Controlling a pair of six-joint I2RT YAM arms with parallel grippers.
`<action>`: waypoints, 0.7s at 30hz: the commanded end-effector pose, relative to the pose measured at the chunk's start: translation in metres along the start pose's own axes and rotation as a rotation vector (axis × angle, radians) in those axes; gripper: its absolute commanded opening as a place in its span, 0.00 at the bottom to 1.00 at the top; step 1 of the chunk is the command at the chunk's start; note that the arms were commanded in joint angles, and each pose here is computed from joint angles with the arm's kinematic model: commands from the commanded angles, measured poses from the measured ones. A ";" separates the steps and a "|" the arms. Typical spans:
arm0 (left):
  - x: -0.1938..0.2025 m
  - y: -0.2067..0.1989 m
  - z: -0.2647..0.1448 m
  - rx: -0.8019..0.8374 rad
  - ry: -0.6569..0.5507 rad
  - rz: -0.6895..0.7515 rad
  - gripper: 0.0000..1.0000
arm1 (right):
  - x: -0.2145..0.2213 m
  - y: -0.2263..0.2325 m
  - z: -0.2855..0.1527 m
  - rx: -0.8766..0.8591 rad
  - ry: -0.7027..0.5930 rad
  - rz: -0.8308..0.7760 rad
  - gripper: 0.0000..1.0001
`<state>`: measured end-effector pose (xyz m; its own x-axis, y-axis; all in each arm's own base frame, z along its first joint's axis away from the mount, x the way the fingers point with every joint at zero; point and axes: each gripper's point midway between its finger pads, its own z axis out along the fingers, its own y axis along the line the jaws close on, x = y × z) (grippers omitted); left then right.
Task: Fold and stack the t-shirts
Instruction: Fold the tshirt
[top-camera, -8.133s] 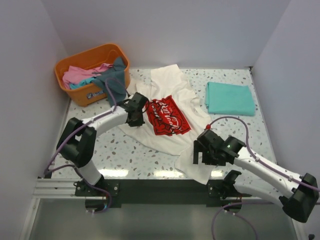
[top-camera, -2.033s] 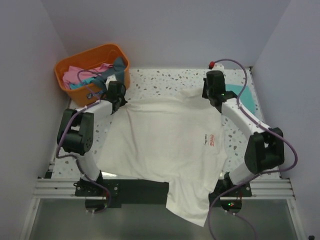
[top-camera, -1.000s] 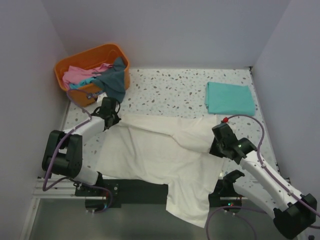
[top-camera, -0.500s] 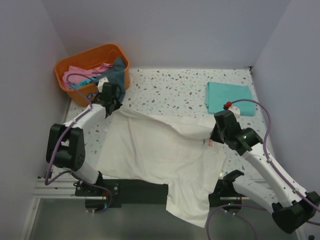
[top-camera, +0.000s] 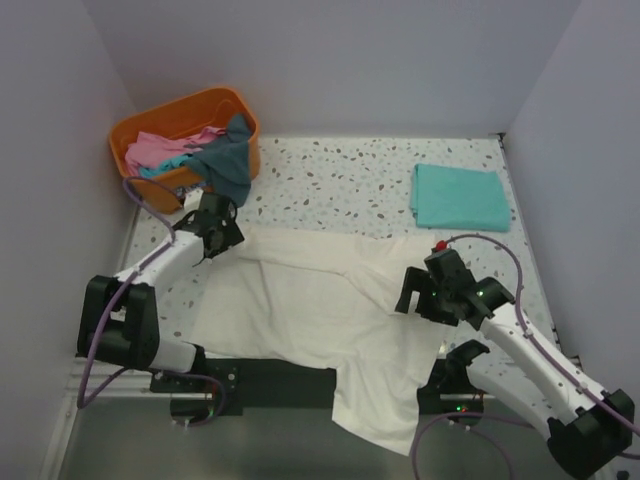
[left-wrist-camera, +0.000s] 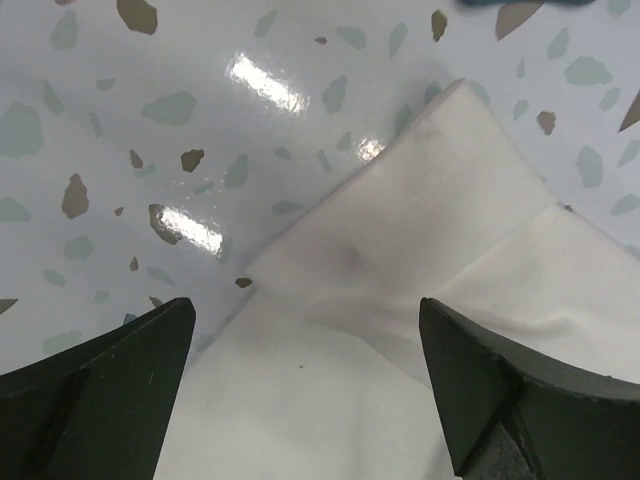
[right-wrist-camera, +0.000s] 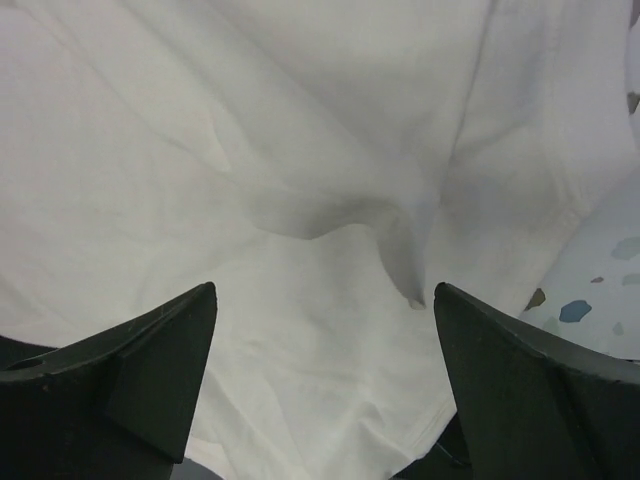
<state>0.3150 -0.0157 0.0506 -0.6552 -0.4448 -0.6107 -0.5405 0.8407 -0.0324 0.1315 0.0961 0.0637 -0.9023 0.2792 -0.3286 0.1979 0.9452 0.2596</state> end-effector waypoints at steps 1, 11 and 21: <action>-0.054 -0.013 -0.037 0.042 -0.104 -0.078 1.00 | -0.043 0.033 -0.035 -0.089 -0.119 -0.058 0.94; -0.065 -0.101 -0.028 0.356 -0.040 -0.005 1.00 | -0.098 0.093 -0.022 -0.189 -0.177 -0.039 0.99; -0.020 -0.099 0.035 0.250 0.094 0.064 1.00 | -0.006 0.091 0.048 -0.265 0.177 -0.005 0.98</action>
<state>0.3855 -0.0764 0.0266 -0.7618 -0.4177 -0.4951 -0.3866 0.9065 -0.1699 0.1856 0.1691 0.0425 -0.9461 0.2325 -0.2253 0.1255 0.9048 0.4068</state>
